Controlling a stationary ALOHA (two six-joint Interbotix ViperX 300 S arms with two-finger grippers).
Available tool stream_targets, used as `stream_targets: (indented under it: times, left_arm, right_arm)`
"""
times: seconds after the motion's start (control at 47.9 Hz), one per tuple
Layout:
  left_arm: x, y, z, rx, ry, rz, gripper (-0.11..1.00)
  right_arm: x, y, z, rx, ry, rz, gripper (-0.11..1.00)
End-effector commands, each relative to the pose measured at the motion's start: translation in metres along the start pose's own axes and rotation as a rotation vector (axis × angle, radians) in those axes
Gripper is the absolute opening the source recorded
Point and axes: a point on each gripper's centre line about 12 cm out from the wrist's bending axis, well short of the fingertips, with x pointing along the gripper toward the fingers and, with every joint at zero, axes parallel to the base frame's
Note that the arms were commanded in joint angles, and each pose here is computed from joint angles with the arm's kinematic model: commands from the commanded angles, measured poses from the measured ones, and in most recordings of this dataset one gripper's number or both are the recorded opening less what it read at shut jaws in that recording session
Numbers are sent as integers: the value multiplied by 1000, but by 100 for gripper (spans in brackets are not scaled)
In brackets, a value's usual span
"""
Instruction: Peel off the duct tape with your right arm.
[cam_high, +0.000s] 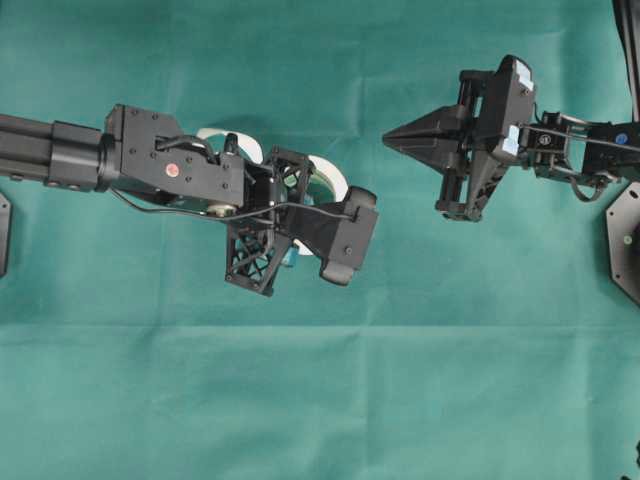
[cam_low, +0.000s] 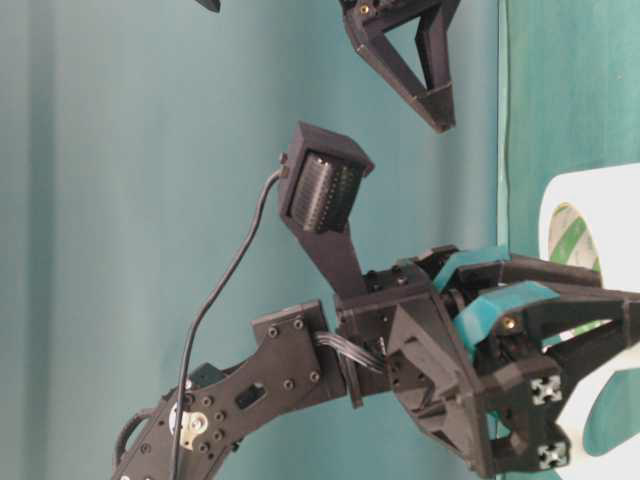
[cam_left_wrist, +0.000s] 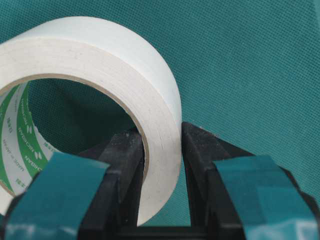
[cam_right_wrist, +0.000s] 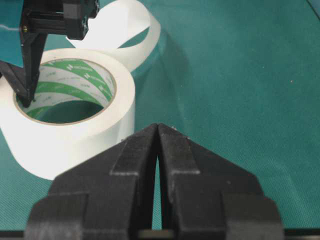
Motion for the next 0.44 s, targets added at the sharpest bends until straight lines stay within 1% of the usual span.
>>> stream_targets:
  times: [0.0,0.104,0.292,0.417]
  left_arm:
    - [-15,5,13,2,-51,20,20]
    - [-15,5,13,-3,-50,20,20]
    - [-15,5,14,-37,-55,20,20]
    - [-15,4,14,-41,-55,20,20]
  right_arm:
    - [-2,2,10,0,-38,7,-10]
    - [-2,2,10,0,-38,7,-10]
    - [-2,2,9,-1,-35,7,-10]
    - [-2,2,10,0,-36,8,-10]
